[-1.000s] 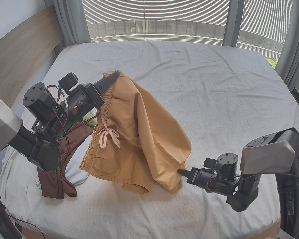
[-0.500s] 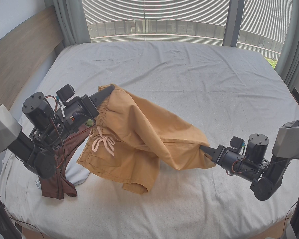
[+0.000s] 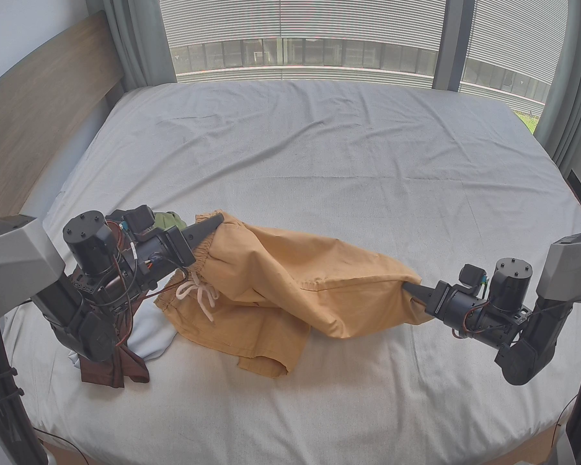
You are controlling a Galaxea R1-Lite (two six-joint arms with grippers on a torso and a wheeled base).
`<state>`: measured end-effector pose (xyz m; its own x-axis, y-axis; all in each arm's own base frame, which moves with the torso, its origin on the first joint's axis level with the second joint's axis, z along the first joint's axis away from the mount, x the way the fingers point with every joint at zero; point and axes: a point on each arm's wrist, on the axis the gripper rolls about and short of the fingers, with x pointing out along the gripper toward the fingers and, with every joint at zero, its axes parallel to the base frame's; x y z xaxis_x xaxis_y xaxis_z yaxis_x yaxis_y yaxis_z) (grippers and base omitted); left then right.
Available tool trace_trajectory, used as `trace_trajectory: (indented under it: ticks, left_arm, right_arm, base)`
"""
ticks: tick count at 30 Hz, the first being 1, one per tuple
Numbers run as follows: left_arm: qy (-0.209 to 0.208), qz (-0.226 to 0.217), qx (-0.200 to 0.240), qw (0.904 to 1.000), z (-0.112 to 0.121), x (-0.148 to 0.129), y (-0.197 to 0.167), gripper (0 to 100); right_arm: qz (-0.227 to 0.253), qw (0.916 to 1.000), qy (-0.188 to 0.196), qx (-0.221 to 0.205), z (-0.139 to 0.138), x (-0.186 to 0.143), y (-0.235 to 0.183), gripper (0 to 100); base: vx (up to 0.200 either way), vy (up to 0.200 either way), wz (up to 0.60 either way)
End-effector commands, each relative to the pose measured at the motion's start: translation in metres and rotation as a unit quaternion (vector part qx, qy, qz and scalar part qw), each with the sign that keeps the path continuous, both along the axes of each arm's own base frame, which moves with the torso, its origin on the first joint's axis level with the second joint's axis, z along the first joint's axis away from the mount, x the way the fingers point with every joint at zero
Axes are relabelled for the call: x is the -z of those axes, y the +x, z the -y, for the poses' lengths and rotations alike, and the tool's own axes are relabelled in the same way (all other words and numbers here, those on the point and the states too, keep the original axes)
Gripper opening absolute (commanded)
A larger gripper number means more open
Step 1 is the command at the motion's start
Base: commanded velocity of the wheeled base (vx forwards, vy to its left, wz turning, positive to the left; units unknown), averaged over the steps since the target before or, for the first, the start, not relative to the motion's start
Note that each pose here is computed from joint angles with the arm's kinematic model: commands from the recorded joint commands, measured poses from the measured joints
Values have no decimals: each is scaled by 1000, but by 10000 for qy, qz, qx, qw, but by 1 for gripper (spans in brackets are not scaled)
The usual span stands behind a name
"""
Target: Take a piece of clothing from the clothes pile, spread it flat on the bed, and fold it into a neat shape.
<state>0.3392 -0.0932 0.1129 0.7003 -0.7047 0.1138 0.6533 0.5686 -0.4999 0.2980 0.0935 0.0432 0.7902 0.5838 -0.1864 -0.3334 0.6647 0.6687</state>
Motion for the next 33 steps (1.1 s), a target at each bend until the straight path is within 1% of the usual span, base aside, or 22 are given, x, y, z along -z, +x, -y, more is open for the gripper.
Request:
trace_trajectory:
  ticks: [1, 2, 3, 6, 12, 13, 26, 29, 33]
  left_arm:
    - [88, -318, -135, 9994, -7, 27, 13, 0]
    - [86, -310, -143, 9994, -7, 27, 13, 0]
    - [106, -282, -161, 9994, -8, 29, 17, 0]
    - [95, -237, -176, 9995, -8, 27, 18, 0]
    - [87, -172, -162, 9997, -7, 23, 17, 0]
    - [87, -172, -154, 9997, -6, 23, 17, 0]
    - [91, -159, -132, 9997, -5, 22, 17, 0]
    - [91, -159, -132, 9997, -5, 22, 17, 0]
    - [95, -146, -133, 9998, -5, 22, 17, 0]
  right_arm:
    - [-417, 9988, -232, -56, 1, 31, 1, 0]
    - [-427, 9988, -242, -58, 1, 32, 1, 0]
    - [-519, 9980, -343, -88, 1, 41, 1, 0]
    - [-656, 9967, -450, -151, 1, 52, 1, 0]
    - [-706, 9962, -428, -270, 0, 54, -1, 0]
    - [-722, 9960, -423, -299, 0, 54, -1, 100]
    - [-638, 9971, -356, -218, 4, 53, 5, 100]
    - [-675, 9968, -392, -195, 4, 57, 7, 100]
    - [-766, 9961, -434, -84, 11, 65, 9, 100]
  base:
    - [0, 0, 0]
    - [0, 0, 0]
    - [0, 0, 0]
    - [0, 0, 0]
    - [0, 0, 0]
    - [0, 0, 0]
    - [0, 0, 0]
    - [0, 0, 0]
    - [0, 0, 0]
